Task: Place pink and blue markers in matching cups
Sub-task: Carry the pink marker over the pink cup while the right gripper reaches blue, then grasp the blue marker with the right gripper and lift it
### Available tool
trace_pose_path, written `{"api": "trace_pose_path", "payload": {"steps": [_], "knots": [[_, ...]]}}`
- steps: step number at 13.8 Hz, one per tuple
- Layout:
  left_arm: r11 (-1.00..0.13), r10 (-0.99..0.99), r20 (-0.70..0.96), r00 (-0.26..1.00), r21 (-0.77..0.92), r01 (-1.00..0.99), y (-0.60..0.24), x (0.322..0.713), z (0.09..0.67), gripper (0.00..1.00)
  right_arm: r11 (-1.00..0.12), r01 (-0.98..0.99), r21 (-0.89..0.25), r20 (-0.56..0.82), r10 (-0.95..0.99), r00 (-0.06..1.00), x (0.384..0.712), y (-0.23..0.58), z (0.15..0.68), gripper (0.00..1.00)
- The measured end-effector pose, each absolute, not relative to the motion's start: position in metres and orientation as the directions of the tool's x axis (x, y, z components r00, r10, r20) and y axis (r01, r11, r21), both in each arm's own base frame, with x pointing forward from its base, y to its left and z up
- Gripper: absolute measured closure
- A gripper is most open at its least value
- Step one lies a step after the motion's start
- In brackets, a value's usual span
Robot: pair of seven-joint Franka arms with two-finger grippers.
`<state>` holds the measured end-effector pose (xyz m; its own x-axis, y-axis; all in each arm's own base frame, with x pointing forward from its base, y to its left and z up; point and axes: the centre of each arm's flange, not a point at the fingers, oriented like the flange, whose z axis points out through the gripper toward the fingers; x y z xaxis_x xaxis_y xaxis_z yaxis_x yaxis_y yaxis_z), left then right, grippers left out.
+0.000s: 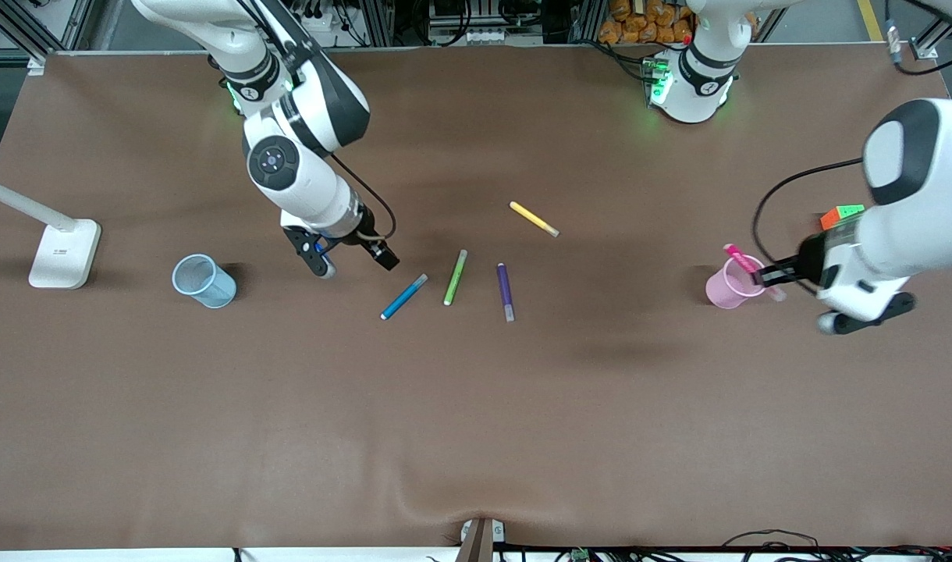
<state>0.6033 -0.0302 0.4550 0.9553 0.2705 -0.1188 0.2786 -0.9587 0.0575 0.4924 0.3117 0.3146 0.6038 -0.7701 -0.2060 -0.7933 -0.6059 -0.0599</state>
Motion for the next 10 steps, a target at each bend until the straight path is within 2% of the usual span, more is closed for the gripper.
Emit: {"api": "trace_pose_path", "payload": {"steps": [3, 7, 8, 9, 10], "knots": [[-0.97, 0.234, -0.035, 0.972, 0.067, 0.236, 0.0, 0.582, 0.431, 0.83, -0.591, -0.803, -0.075, -0.22, -0.776, 0.591, 0.497, 0.318, 0.28, 0.0], [-0.971, 0.23, -0.007, 0.973, 0.065, 0.23, 0.004, 0.572, 0.42, 0.83, -0.588, -0.804, -0.09, -0.237, -0.771, 0.591, 0.491, 0.341, 0.236, 0.0], [-0.971, 0.229, -0.002, 0.974, 0.066, 0.228, 0.003, 0.571, 0.419, 0.83, -0.591, -0.803, -0.082, -0.241, -0.77, 0.591, 0.489, 0.349, 0.229, 0.05], [-0.972, 0.228, 0.002, 0.974, 0.066, 0.227, 0.002, 0.571, 0.418, 0.83, -0.596, -0.8, -0.073, -0.238, -0.768, 0.594, 0.487, 0.354, 0.223, 0.05], [-0.972, 0.226, 0.004, 0.974, 0.066, 0.225, 0.001, 0.57, 0.417, 0.83, -0.599, -0.798, -0.066, -0.233, -0.768, 0.597, 0.486, 0.357, 0.216, 0.14]]}}
